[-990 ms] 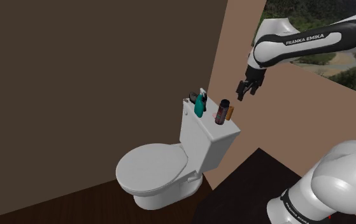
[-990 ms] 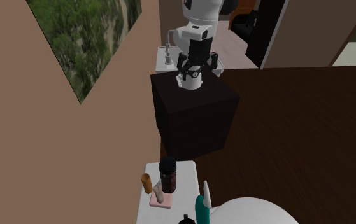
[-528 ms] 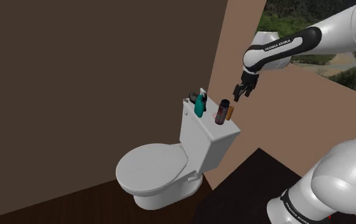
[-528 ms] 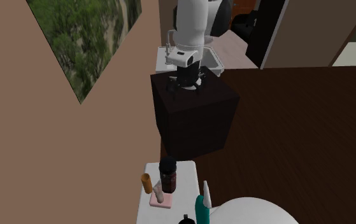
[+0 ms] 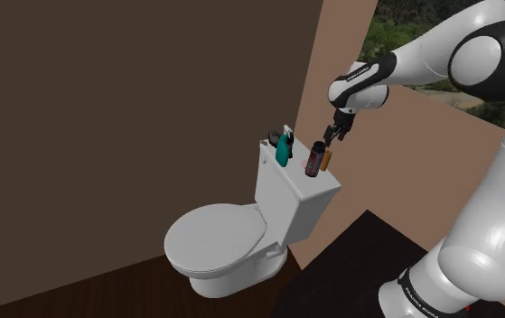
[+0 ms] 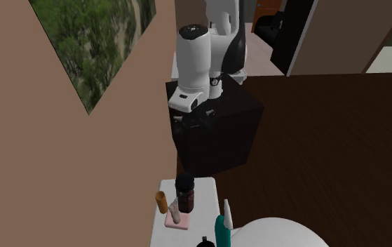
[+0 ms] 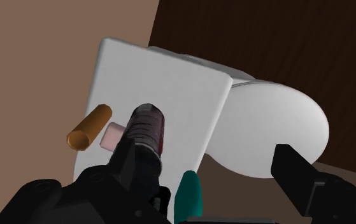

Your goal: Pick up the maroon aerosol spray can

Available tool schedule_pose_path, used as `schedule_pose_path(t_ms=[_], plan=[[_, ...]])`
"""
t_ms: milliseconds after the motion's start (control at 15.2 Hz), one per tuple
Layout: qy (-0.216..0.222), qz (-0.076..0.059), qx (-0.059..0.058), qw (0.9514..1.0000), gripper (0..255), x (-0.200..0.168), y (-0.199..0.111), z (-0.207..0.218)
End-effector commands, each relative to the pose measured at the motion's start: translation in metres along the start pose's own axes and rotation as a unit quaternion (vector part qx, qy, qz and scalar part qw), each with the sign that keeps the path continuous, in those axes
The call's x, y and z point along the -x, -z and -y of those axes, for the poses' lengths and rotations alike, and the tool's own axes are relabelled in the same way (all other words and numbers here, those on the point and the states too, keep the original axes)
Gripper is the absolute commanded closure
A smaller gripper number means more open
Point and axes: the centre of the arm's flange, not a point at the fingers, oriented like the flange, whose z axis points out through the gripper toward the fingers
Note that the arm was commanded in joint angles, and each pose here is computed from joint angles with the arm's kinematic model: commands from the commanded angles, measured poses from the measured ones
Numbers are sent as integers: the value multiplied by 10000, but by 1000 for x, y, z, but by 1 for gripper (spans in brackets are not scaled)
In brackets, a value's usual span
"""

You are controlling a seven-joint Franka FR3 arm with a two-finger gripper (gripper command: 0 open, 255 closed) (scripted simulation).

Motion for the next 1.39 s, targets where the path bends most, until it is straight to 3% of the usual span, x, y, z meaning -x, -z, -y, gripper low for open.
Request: schedule_pose_path(t_ms=[0, 528, 1188, 1254, 1320], plan=[[43, -24, -45, 10000, 0, -12, -19, -16], [200, -103, -210, 9995, 0, -68, -90, -73], [200, -103, -210, 9995, 0, -67, -130, -72], [200, -103, -210, 9995, 255, -67, -130, -72], [200, -103, -210, 9995, 255, -67, -130, -72]])
